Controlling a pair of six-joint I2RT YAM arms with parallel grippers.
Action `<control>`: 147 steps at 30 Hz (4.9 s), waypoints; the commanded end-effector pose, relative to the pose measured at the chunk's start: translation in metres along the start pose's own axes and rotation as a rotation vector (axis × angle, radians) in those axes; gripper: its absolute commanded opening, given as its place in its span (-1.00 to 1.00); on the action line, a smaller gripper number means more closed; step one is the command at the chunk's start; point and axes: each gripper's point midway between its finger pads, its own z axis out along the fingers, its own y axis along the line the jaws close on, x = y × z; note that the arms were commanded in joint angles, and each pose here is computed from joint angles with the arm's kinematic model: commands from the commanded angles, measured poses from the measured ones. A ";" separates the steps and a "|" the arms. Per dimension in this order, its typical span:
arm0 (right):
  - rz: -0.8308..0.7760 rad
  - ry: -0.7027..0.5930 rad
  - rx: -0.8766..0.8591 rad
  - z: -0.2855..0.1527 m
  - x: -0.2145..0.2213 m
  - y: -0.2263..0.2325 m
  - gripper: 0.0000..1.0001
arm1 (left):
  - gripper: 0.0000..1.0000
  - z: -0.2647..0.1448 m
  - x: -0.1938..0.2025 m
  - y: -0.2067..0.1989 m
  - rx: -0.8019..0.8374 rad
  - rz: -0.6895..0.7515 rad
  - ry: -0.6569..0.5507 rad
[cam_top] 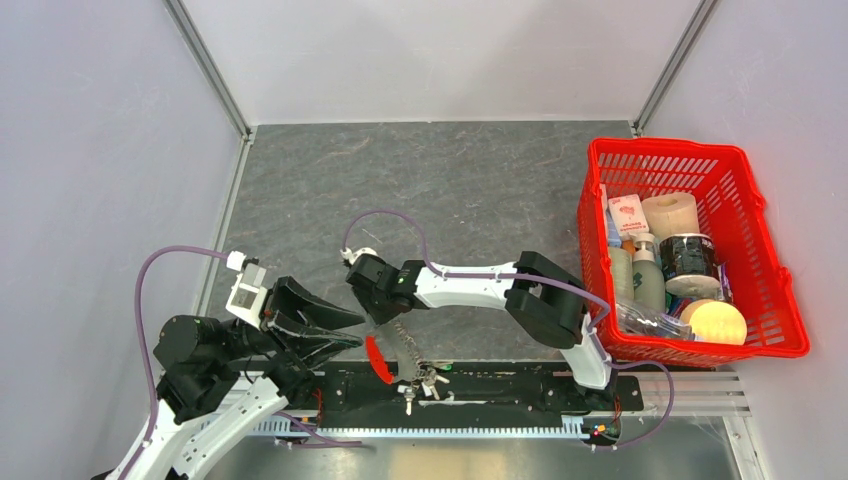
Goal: Put the keys on the keyring
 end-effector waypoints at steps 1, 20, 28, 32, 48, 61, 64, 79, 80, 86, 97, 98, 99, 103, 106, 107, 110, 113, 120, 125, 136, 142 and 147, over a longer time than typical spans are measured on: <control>-0.017 -0.022 0.025 0.000 -0.009 0.001 -0.22 | -0.01 0.003 -0.002 0.004 -0.003 0.035 -0.003; -0.064 -0.020 0.076 0.002 -0.003 0.002 -0.32 | -0.01 0.003 -0.001 0.004 0.000 0.028 -0.005; -0.061 -0.036 0.131 -0.002 -0.003 -0.009 -0.51 | -0.01 0.004 0.000 0.005 0.000 0.028 -0.005; -0.058 -0.041 0.145 -0.003 -0.003 -0.012 -0.64 | -0.01 0.005 -0.001 0.005 0.001 0.028 -0.006; -0.055 -0.180 0.062 -0.073 -0.020 -0.006 -1.00 | -0.02 0.007 -0.009 0.001 0.012 0.027 -0.027; -0.161 -0.475 -0.445 -0.250 -0.031 0.037 -1.00 | -0.01 0.002 -0.041 -0.034 0.117 0.017 -0.125; -0.206 -0.529 -0.528 -0.284 -0.033 0.047 -1.00 | -0.01 0.000 -0.050 -0.044 0.155 0.022 -0.161; -0.357 -0.762 -0.876 -0.423 -0.042 0.086 -1.00 | 0.00 0.000 -0.074 -0.064 0.232 0.006 -0.238; -0.363 -0.779 -0.901 -0.429 -0.044 0.089 -1.00 | 0.00 0.000 -0.075 -0.064 0.237 -0.001 -0.240; -0.384 -0.845 -1.004 -0.454 -0.054 0.105 -1.00 | 0.00 0.003 -0.078 -0.067 0.271 -0.034 -0.252; -0.374 -0.994 -1.040 -0.483 -0.084 0.115 -1.00 | -0.02 0.011 -0.083 -0.063 0.263 -0.087 -0.245; -0.376 -1.010 -1.045 -0.486 -0.086 0.116 -1.00 | -0.03 0.011 -0.083 -0.061 0.260 -0.094 -0.245; -0.374 -1.022 -1.046 -0.488 -0.088 0.117 -1.00 | -0.03 0.012 -0.082 -0.060 0.257 -0.098 -0.244; -0.380 -1.063 -1.063 -0.494 -0.092 0.121 -1.00 | -0.05 0.014 -0.082 -0.055 0.237 -0.113 -0.249; -0.384 -1.089 -1.063 -0.496 -0.094 0.124 -1.00 | -0.06 0.016 -0.081 -0.051 0.225 -0.123 -0.250; -0.387 -1.097 -1.063 -0.497 -0.095 0.126 -1.00 | -0.06 0.017 -0.080 -0.049 0.220 -0.127 -0.250; -0.393 -1.114 -1.061 -0.498 -0.097 0.129 -1.00 | -0.07 0.019 -0.078 -0.043 0.204 -0.134 -0.252; -0.398 -1.120 -1.063 -0.498 -0.098 0.131 -1.00 | -0.07 0.021 -0.077 -0.037 0.187 -0.137 -0.254; -0.387 -1.135 -1.059 -0.501 -0.099 0.132 -1.00 | -0.08 0.025 -0.074 -0.026 0.150 -0.141 -0.263; -0.357 -1.132 -1.037 -0.494 -0.104 0.133 -1.00 | -0.09 0.024 -0.076 -0.027 0.151 -0.129 -0.270; -0.324 -1.111 -0.994 -0.481 -0.107 0.133 -1.00 | -0.08 0.021 -0.079 -0.032 0.163 -0.123 -0.281; -0.310 -1.111 -0.969 -0.477 -0.110 0.133 -1.00 | -0.08 0.021 -0.079 -0.032 0.163 -0.122 -0.280; -0.319 -1.118 -0.947 -0.477 -0.105 0.133 -1.00 | -0.09 0.019 -0.080 -0.033 0.145 -0.105 -0.282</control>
